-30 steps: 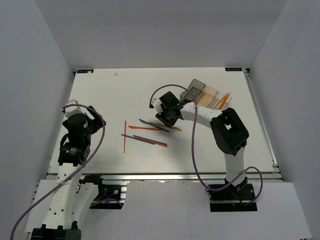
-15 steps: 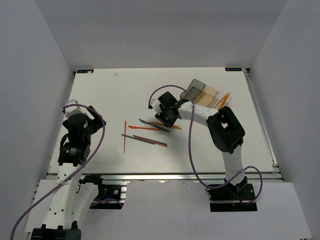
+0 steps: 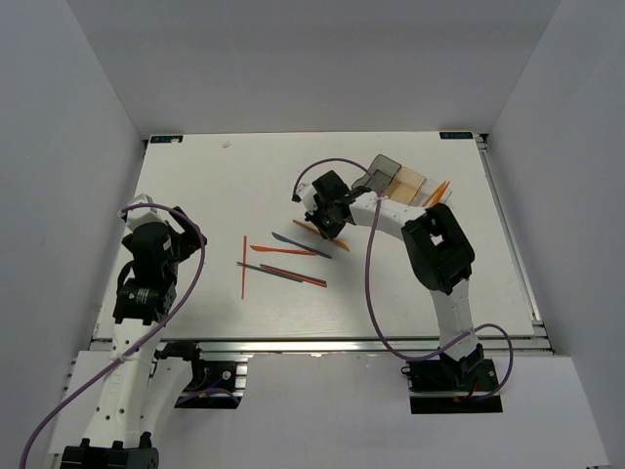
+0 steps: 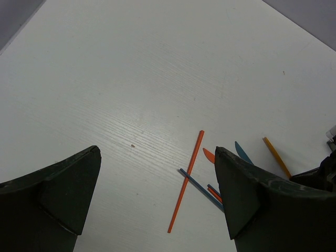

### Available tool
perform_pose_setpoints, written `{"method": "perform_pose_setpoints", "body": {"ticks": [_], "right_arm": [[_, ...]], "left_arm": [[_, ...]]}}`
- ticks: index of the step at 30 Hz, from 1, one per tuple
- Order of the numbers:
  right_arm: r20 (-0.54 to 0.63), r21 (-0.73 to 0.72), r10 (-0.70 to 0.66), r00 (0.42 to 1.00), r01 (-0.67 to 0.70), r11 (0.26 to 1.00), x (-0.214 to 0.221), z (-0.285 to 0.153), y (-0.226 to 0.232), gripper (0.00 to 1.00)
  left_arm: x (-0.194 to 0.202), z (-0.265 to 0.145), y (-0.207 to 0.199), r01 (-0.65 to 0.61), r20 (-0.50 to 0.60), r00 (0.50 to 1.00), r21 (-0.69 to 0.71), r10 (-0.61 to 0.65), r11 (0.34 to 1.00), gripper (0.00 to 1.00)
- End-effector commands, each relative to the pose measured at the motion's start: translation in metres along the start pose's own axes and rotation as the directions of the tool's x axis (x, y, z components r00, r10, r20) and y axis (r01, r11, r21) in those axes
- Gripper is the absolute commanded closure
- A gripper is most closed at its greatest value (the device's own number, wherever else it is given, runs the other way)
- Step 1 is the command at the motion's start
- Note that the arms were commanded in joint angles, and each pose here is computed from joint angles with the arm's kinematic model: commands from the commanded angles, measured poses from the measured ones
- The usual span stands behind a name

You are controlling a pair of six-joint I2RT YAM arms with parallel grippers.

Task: Sort the eating utensils into containers

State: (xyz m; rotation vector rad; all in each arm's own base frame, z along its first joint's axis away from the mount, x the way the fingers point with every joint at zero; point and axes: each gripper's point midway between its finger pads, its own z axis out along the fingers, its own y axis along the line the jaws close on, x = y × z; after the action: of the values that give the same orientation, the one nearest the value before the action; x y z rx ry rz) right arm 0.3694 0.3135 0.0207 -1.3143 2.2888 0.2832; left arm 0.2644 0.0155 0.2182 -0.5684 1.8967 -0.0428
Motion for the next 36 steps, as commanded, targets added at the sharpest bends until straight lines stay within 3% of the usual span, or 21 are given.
{"method": "perform_pose_setpoints", "body": {"ticks": [1, 9, 18, 19, 20, 24, 28, 36], "right_arm": [[-0.092, -0.076, 0.041, 0.995, -0.048, 0.996, 0.033, 0.002, 0.019, 1.0], [0.078, 0.026, 0.161, 0.984, -0.163, 0.986, -0.015, -0.044, 0.003, 1.0], [0.038, 0.058, 0.195, 0.98, -0.197, 0.979, -0.004, -0.034, 0.0, 1.0], [0.037, 0.049, 0.189, 0.981, -0.191, 0.98, -0.005, -0.031, 0.001, 0.95], [0.029, 0.047, 0.174, 0.984, -0.176, 0.983, -0.004, -0.027, 0.002, 0.81], [0.033, 0.093, 0.157, 0.987, -0.16, 0.983, -0.016, -0.019, -0.009, 0.67], [0.04, 0.074, 0.133, 0.99, -0.135, 0.988, -0.038, -0.01, -0.012, 0.63], [-0.053, 0.047, 0.105, 0.993, -0.102, 0.994, -0.025, 0.017, -0.008, 0.62]], "left_arm": [[-0.003, -0.002, -0.002, -0.004, 0.015, 1.0, 0.014, 0.004, 1.0, 0.02], [-0.002, -0.001, -0.003, -0.005, 0.013, 1.0, 0.016, 0.005, 1.0, 0.02], [-0.003, -0.002, -0.003, -0.004, 0.016, 1.0, 0.019, 0.003, 1.0, 0.02], [-0.003, -0.002, -0.003, -0.004, 0.016, 1.0, 0.021, 0.003, 1.0, 0.02], [-0.003, -0.002, -0.003, -0.003, 0.017, 1.0, 0.021, 0.003, 1.0, 0.02], [-0.002, -0.001, -0.003, -0.004, 0.013, 1.0, 0.02, 0.004, 1.0, 0.02], [-0.003, -0.001, -0.004, -0.004, 0.014, 1.0, 0.02, 0.004, 1.0, 0.02], [-0.002, -0.001, -0.004, -0.007, 0.009, 1.0, 0.021, 0.007, 1.0, 0.02]]}}
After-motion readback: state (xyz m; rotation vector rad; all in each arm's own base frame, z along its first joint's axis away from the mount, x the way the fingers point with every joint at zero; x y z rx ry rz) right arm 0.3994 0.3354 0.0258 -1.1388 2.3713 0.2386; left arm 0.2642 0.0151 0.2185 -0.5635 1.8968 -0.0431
